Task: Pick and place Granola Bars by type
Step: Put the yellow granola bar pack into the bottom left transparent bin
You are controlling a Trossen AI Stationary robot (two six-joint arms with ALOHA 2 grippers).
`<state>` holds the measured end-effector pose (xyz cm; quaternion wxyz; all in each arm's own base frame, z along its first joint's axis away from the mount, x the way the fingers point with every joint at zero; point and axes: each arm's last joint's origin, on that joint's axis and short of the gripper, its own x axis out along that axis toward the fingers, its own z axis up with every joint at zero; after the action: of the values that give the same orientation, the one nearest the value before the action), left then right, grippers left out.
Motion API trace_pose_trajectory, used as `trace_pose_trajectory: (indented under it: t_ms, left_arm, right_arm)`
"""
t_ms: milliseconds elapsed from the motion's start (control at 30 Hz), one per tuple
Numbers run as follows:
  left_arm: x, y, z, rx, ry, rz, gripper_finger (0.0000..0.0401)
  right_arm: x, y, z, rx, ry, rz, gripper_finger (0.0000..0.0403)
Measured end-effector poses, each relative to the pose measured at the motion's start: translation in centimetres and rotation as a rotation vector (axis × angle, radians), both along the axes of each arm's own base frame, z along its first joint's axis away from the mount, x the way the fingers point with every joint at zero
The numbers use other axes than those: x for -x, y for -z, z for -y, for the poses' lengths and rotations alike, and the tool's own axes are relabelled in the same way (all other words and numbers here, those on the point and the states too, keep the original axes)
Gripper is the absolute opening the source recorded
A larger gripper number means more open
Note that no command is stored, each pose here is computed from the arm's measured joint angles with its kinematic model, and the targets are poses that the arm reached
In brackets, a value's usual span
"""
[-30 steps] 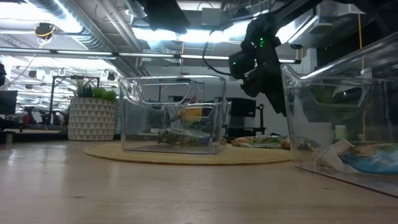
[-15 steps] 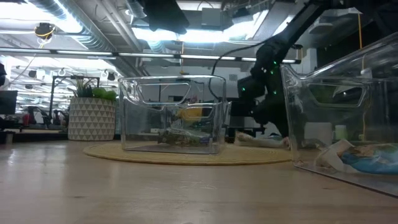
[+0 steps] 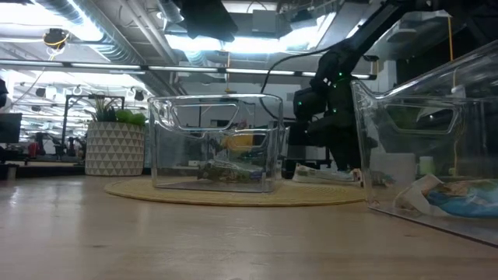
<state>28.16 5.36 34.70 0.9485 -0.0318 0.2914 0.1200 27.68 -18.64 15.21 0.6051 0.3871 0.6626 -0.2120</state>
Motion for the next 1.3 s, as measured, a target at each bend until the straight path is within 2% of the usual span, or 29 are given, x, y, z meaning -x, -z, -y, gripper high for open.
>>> trace_pose_trajectory:
  t_ms: [500, 767, 900, 1300]
  left_arm:
    - [0.1, 0.0, -0.3, -0.003, -0.006, -0.001, 0.0169]
    - [0.1, 0.0, -0.3, 0.003, 0.003, -0.001, 0.0169]
    - [0.1, 0.0, -0.2, 0.008, 0.012, -0.001, 0.0169]
    - [0.1, 0.0, -0.2, 0.018, 0.01, -0.001, 0.0169]
  right_arm:
    - [-0.4, -0.2, 0.7, 0.064, 0.056, 0.017, 0.0205]
    - [-0.4, -0.1, 1.1, 0.079, 0.089, 0.035, 0.0166]
    - [-0.4, -0.2, 1.1, 0.051, 0.094, 0.059, 0.0148]
    - [-1.4, -1.8, 1.7, 0.064, 0.067, 0.136, 0.0143]
